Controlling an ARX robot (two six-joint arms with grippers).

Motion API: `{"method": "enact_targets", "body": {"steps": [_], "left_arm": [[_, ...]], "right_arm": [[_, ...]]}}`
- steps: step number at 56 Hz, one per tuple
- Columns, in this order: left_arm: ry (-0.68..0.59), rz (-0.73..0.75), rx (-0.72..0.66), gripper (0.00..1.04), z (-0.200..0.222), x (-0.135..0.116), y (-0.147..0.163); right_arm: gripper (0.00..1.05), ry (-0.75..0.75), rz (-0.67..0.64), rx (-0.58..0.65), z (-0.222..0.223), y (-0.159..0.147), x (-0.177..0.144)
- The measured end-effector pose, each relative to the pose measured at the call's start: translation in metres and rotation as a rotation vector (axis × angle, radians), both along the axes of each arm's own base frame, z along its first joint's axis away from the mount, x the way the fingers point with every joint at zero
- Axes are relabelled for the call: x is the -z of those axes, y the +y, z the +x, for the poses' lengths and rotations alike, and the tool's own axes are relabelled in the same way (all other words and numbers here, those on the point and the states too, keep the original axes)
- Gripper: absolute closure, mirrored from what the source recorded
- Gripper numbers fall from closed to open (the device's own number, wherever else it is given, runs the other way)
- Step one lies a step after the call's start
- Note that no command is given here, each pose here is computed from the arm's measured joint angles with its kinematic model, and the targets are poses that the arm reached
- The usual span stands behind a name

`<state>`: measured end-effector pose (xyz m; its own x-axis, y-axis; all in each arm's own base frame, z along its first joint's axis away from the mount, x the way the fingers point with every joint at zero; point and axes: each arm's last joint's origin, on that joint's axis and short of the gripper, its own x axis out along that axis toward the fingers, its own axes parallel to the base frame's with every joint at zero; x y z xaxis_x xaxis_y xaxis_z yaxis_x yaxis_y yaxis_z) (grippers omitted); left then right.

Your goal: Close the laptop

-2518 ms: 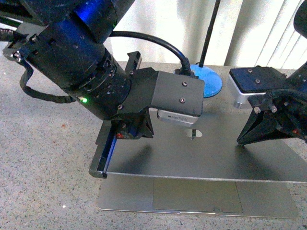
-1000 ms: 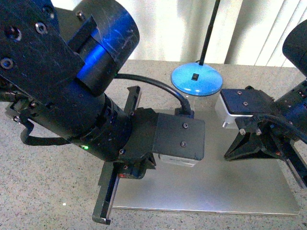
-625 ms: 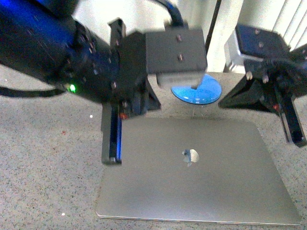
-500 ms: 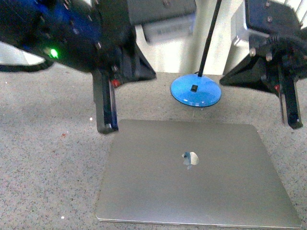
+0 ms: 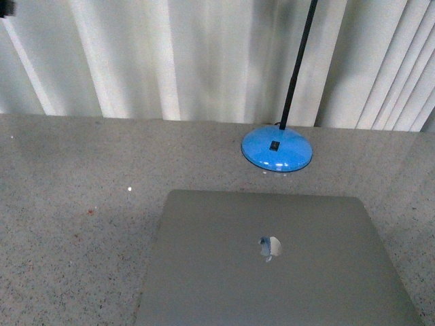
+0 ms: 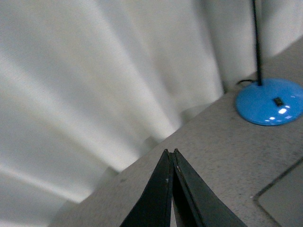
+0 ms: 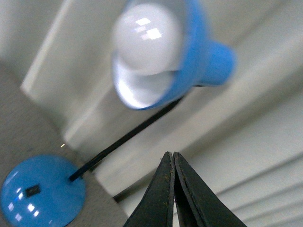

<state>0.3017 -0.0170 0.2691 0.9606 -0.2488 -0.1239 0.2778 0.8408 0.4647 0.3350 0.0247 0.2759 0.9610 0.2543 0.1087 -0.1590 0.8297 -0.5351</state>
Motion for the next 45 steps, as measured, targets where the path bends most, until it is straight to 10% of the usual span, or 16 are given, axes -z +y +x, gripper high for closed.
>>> {"method": "enact_targets", "body": {"steps": [14,23,45], "left_arm": [[0.009,-0.181,-0.357,1.01,-0.026,0.016,0.06],[-0.079,-0.422,-0.29,1.01,-0.064,0.027,0.065],[-0.057,-0.494,-0.286,1.01,-0.122,0.072,0.034]], "right_arm": [[1.02,-0.053,0.322,0.169,-0.046,-0.036,-0.009],[1.02,-0.005,0.384,0.189,-0.062,-0.051,0.003],[1.02,0.186,0.533,0.224,-0.131,-0.038,0.057]]}}
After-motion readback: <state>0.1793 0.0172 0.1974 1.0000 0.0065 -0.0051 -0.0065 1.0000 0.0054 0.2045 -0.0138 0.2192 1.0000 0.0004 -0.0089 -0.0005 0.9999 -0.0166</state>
